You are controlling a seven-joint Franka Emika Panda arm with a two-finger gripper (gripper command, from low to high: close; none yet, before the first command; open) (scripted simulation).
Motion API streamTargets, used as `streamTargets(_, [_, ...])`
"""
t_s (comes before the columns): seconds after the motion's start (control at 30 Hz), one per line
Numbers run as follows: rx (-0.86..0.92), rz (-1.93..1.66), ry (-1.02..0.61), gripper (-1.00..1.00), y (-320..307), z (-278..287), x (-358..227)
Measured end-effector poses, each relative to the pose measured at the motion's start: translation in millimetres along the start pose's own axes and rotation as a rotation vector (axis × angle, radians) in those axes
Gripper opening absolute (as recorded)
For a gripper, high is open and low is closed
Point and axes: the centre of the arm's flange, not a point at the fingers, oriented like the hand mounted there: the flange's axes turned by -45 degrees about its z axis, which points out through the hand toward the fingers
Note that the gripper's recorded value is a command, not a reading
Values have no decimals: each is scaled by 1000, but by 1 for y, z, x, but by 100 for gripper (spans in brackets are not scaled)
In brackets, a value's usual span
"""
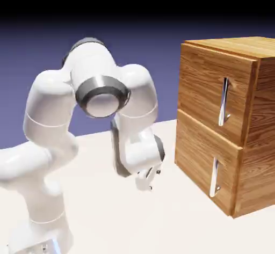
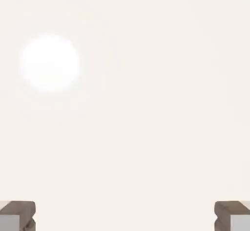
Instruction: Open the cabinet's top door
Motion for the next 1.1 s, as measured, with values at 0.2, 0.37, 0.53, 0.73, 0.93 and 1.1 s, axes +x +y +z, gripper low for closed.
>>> streamTargets(0.2, [-196, -250, -94, 0, 18, -28, -20])
streamTargets(0.37, [-347, -427, -274, 0, 29, -65, -54])
streamTargets(0.53, [-449, -572, -542, 0, 29, -116, -100])
streamTargets(0.73, [-456, -699, -957, 0, 7, -195, -163])
streamTargets(0.93, [-401, -739, -1183, 0, -2, -234, -209])
streamTargets(1.1, [-400, -740, -1183, -100, 16, -224, -227])
